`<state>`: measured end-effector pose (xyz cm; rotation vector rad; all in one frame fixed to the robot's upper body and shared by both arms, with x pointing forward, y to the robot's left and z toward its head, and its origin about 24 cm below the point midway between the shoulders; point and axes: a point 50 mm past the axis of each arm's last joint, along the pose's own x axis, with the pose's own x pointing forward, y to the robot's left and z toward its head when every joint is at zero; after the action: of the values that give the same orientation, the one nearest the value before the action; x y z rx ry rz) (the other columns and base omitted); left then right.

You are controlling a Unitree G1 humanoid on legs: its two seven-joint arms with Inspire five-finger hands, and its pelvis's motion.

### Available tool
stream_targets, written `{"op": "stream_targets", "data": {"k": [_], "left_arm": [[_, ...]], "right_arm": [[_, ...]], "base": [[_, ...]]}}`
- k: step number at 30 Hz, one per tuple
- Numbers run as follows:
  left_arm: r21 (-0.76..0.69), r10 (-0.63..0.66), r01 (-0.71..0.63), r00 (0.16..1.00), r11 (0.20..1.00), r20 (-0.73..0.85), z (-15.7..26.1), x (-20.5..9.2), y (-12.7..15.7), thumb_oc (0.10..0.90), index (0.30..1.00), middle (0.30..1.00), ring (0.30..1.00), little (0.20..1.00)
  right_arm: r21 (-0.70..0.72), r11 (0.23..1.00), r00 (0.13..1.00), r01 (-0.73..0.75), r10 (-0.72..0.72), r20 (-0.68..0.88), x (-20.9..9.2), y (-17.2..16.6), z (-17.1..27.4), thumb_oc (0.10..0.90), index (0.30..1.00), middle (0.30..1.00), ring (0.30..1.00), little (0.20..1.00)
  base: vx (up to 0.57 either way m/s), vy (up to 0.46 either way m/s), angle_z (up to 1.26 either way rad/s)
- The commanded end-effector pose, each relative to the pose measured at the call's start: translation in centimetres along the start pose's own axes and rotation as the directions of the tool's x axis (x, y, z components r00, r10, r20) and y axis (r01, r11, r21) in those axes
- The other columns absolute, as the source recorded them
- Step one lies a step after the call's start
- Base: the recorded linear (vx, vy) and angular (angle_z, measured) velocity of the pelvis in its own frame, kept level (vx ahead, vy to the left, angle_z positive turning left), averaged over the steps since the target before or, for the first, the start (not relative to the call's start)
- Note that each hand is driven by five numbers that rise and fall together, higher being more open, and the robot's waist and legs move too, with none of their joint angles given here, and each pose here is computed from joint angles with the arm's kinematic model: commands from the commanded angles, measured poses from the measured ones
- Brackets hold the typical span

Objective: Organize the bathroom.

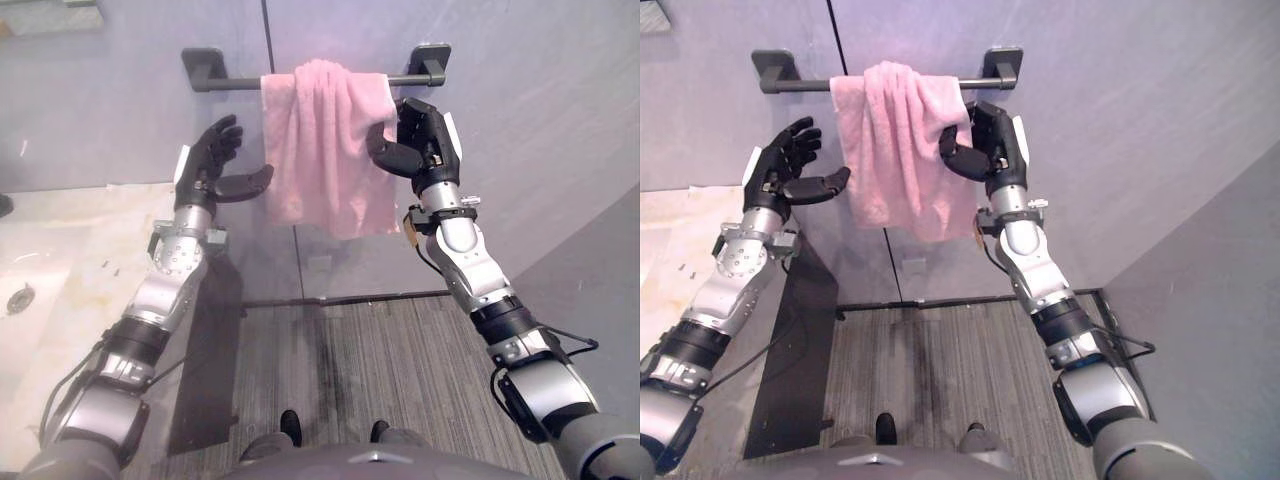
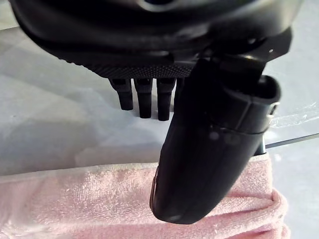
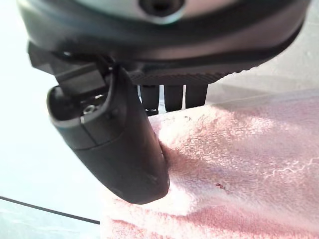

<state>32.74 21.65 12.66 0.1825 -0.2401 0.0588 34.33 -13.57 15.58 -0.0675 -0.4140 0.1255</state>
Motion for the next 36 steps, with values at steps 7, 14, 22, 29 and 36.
{"op": "stream_targets", "data": {"k": [7,14,22,29,36], "left_arm": [[-0.069,-0.058,0.071,0.983,0.995,0.173,4.8,3.6,0.7,0.800,0.900,0.900,0.900,0.900],[-0.094,-0.164,0.179,0.976,0.979,0.144,4.8,4.0,-0.3,0.800,0.900,0.900,0.900,0.900],[-0.109,-0.212,0.227,0.969,0.968,0.128,4.7,4.0,-1.3,0.800,0.900,0.900,0.900,0.900],[-0.092,-0.205,0.217,0.971,0.972,0.124,4.4,3.9,-1.2,0.400,0.300,0.300,0.300,0.300],[-0.077,-0.113,0.123,0.986,0.989,0.126,4.1,3.7,0.1,0.400,0.300,0.300,0.300,0.300]], "right_arm": [[0.016,0.969,0.966,-0.248,0.246,0.080,-3.2,3.7,0.1,0.422,0.333,0.333,0.333,0.333],[0.018,0.965,0.963,-0.262,0.260,0.066,-3.5,4.0,-0.4,0.422,0.333,0.333,0.333,0.333],[0.028,0.963,0.962,-0.269,0.267,0.061,-3.9,4.4,-0.7,0.400,0.300,0.300,0.300,0.300],[0.038,0.962,0.962,-0.271,0.268,0.054,-4.1,4.6,-0.8,0.400,0.300,0.300,0.300,0.300],[0.051,0.966,0.966,-0.254,0.251,0.068,-4.2,4.4,-0.6,0.400,0.300,0.300,0.300,0.300]], "base": [[0.02,0.008,-0.02],[0.02,0.015,-0.06],[0.01,0.001,-0.03],[0.01,0.001,0.00],[0.00,0.000,0.00]]}}
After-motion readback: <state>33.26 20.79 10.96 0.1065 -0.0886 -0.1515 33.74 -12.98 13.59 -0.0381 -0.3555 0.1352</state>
